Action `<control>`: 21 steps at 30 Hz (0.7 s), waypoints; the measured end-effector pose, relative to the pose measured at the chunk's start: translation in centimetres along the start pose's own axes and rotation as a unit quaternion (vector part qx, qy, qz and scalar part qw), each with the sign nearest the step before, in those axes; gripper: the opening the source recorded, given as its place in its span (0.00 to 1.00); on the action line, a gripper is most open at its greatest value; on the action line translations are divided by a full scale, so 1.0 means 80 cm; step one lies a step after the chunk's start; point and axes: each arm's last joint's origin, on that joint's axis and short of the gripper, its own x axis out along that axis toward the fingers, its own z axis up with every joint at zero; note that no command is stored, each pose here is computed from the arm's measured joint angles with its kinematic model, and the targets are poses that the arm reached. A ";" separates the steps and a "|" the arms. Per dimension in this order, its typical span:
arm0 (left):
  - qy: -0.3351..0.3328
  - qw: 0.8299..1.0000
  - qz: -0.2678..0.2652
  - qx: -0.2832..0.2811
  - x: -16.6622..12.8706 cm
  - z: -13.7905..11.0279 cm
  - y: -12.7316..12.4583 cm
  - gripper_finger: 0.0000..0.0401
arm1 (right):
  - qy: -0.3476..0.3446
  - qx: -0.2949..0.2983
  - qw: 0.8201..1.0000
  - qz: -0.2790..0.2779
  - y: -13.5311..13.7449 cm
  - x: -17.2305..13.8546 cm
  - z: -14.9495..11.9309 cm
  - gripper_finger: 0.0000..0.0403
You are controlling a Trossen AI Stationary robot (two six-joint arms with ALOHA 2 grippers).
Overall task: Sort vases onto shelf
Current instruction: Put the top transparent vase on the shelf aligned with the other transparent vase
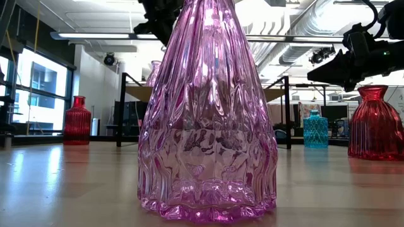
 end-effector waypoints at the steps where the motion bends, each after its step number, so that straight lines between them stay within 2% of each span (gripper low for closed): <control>1: -0.001 1.000 0.000 0.000 0.000 0.000 0.000 0.03 | 0.000 0.000 1.000 0.000 0.000 0.000 0.000 0.12; 21: 0.004 1.000 0.011 -0.011 0.013 0.004 -0.002 0.03 | 0.000 0.000 1.000 0.000 0.000 0.000 0.000 0.12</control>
